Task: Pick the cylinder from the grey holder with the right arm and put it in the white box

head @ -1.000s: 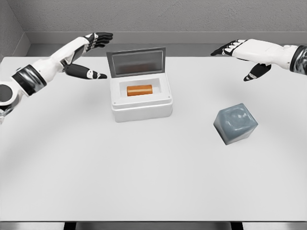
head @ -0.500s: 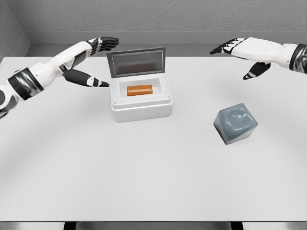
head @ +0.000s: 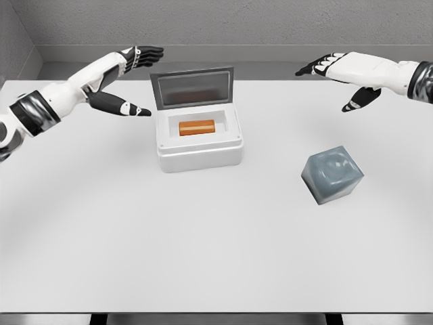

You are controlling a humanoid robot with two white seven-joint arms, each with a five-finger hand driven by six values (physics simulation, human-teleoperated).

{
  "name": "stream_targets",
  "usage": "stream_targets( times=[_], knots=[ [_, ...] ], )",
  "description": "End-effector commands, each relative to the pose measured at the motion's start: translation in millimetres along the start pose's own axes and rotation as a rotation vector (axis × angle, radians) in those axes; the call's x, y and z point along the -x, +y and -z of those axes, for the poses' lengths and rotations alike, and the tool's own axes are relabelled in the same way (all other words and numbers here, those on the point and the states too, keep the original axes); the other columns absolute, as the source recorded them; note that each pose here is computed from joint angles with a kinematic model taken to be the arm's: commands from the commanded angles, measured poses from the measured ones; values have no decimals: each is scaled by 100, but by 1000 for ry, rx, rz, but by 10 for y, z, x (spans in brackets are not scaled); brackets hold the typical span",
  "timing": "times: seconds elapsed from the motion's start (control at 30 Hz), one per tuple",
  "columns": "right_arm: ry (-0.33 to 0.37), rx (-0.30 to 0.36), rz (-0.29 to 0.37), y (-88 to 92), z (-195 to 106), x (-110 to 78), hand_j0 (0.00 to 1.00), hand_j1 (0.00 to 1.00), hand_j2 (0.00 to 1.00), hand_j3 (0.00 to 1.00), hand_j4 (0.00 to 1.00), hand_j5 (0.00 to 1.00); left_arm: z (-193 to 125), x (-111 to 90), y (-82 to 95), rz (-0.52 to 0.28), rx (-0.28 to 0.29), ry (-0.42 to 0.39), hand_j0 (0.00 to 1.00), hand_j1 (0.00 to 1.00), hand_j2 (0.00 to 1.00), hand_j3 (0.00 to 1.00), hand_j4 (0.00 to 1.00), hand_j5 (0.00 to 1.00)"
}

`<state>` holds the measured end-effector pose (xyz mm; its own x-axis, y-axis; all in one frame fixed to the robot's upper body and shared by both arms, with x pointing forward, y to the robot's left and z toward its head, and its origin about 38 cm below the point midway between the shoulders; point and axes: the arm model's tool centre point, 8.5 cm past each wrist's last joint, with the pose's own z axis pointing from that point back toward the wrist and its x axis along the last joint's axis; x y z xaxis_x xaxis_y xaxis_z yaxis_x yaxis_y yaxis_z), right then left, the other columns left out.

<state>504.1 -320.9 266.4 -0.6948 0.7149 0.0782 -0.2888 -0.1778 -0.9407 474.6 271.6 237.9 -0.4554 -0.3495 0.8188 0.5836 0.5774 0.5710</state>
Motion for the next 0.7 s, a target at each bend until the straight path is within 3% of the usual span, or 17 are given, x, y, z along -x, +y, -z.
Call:
stream_targets(
  times=[0.0,0.67],
  knots=[
    [0,5,6,-7,-4,2,100,100,100,100,100,100,5,18,-20,-4,3,4,95,95,95,95,95,95],
    [0,6,6,-12,0,2,100,100,100,100,100,100,-2,-1,-237,-24,58,-34,96,96,96,96,96,96]
  ],
)
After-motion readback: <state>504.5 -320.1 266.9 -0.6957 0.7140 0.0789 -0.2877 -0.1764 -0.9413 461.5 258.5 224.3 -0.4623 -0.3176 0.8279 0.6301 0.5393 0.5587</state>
